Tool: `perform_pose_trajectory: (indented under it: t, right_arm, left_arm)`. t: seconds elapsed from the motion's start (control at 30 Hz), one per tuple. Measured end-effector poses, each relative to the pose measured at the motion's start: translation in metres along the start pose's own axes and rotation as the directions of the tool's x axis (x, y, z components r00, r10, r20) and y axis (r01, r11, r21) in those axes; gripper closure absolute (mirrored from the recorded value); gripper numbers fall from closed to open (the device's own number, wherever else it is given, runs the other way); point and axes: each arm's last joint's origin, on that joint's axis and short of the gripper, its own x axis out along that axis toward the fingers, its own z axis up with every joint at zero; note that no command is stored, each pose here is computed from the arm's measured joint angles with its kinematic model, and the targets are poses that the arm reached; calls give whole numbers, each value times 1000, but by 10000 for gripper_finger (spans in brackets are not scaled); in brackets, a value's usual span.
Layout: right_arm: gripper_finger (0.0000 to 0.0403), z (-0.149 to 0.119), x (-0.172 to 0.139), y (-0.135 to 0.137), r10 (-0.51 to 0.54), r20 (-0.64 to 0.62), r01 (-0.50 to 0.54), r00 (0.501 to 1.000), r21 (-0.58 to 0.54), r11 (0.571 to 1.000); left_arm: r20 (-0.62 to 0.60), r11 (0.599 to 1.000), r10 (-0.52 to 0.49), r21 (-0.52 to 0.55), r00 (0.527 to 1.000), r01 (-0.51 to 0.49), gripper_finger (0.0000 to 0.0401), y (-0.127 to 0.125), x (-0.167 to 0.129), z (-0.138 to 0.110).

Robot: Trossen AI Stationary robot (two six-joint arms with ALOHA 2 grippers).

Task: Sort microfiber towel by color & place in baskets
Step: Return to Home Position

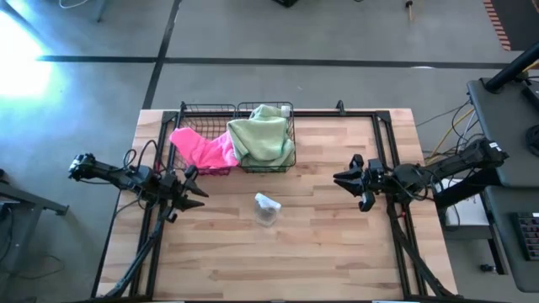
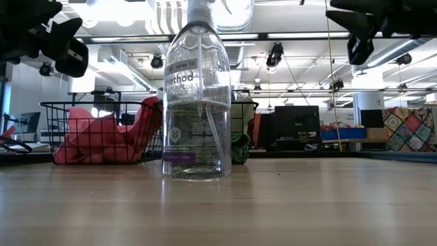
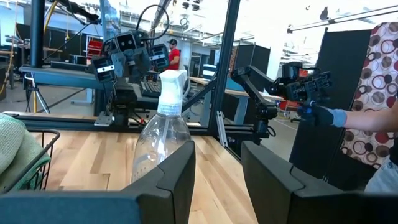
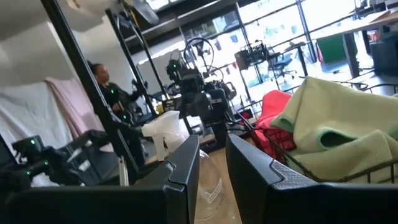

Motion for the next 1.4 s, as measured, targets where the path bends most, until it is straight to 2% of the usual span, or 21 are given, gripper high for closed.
perform_pose_trajectory:
  t: [0.2,0.73,0.93,1.17,1.4]
  right_arm:
    - [330,-13,-8,-7,11,39,-13,999,49,999]
    - [330,-26,-18,-15,21,73,-24,997,48,999]
    - [330,-33,-18,-18,-21,23,21,1000,17,1000]
    - [330,-49,-19,-23,-64,-133,48,989,-124,991]
    - [330,-55,-20,-26,-85,-191,61,978,-129,990]
  left_arm:
    - [0,1000,0,0,1000,0,285,0,0,0]
    - [-5,1000,1,-2,1000,-1,285,0,0,0]
    - [-25,1000,4,1,1000,-4,285,0,0,-2]
    - [-38,1000,6,0,999,-6,285,1,0,-4]
    - [-38,1000,6,0,999,-6,285,1,0,-4]
